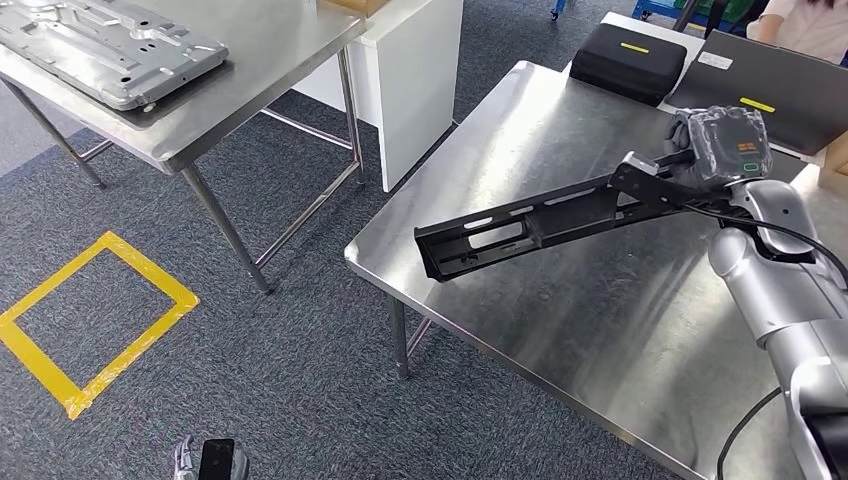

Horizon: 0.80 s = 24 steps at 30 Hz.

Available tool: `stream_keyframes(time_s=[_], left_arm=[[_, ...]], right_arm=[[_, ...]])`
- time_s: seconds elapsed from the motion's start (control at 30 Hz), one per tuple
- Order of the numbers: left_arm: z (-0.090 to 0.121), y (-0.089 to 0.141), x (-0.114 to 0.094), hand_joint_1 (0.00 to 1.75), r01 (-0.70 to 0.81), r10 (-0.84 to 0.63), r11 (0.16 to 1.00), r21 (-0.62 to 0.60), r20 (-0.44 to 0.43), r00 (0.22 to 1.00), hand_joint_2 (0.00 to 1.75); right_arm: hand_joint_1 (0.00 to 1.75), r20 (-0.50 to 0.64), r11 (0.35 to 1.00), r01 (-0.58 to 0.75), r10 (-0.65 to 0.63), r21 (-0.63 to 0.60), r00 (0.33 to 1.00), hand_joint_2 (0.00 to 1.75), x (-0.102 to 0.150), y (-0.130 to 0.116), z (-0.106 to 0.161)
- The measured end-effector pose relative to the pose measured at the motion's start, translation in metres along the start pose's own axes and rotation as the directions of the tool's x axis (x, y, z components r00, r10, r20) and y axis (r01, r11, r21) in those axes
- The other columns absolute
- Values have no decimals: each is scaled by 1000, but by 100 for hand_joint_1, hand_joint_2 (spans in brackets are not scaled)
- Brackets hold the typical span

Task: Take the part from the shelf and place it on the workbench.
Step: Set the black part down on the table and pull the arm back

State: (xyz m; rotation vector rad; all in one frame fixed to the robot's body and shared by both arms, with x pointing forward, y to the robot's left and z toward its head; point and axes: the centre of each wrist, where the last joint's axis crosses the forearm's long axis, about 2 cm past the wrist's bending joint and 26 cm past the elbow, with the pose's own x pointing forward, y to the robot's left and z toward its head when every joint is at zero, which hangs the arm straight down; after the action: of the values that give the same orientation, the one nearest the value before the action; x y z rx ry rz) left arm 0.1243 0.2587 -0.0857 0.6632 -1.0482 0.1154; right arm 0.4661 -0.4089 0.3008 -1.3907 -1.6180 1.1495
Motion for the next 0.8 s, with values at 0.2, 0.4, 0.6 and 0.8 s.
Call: stream_keyframes(time_s=[0.2,0.4,0.6,0.8], left_arm=[[0,1,-1,0,2,-2,1000,0,-2,1000,175],[0,1,-1,0,-1,1,1000,3,-4,1000,175],[0,1,-1,0,-7,7,1000,8,-10,1000,175],[1,0,-2,0,-20,20,1000,13,-26,999,175]], right_arm=[[152,5,1000,-16,16,-4,1000,175,1,-2,-3],[152,-1,1000,-22,22,-7,1000,175,1,-4,-3],[152,-1,1000,-27,27,-6,1000,175,0,-4,-3],[152,-1,1000,-25,25,-8,1000,175,0,-4,-3]])
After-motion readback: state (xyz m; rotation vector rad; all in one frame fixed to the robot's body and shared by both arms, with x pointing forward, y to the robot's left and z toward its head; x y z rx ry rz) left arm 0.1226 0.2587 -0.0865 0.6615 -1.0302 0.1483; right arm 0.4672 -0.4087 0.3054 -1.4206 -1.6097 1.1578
